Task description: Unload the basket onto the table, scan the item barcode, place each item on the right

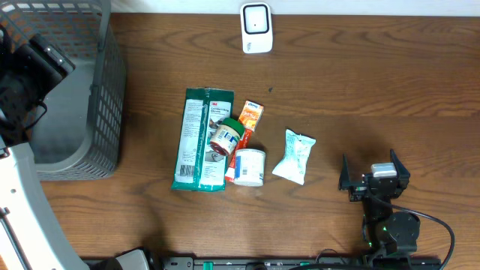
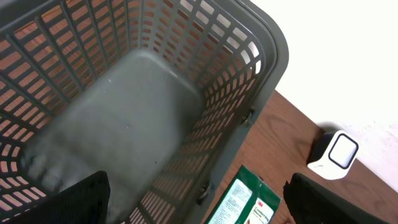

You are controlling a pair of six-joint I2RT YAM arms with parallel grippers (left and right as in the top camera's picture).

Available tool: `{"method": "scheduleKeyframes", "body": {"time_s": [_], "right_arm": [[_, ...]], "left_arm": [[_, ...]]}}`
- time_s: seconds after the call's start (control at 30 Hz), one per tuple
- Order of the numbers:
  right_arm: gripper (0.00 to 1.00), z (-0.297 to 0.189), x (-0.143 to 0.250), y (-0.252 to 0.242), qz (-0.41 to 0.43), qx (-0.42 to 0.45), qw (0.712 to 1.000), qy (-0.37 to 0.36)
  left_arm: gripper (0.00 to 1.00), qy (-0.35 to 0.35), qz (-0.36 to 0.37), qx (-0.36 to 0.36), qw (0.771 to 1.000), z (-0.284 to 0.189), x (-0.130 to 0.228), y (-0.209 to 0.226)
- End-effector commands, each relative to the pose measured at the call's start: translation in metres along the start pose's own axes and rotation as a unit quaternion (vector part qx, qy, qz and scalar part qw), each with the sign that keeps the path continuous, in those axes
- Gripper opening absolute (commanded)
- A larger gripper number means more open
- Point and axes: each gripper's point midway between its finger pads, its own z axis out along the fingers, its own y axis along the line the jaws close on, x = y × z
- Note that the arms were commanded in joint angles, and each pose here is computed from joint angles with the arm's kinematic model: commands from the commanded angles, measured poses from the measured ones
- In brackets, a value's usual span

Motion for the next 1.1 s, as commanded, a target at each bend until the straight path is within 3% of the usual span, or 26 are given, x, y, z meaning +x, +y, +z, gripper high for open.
{"method": "scheduleKeyframes", "body": {"time_s": [0.0,0.7,0.83,1.07], "right_arm": [[0.99,0.000,0.002,-0.003,-0.005,0.007,1.000,0.003],[0.99,0.000,0.001,-0.002,-0.003,0.005,1.000,0.002],[0.99,0.000,-0.002,0.009,-0.002,-0.028,1.000,-0.005],[0.99,-0.002,-0.009,0.017,0.103,-0.054,0.993,-0.013]], "left_arm": [[0.88,0.000,-0.006,-0.003,1.000,0.000,-0.001,0.002],[0.88,0.000,-0.006,-0.003,1.000,0.000,-0.001,0.002],[0.88,0.000,-0.006,-0.003,1.000,0.000,-0.001,0.002],[0.88,0.000,-0.006,-0.003,1.000,0.000,-0.001,0.002]]}}
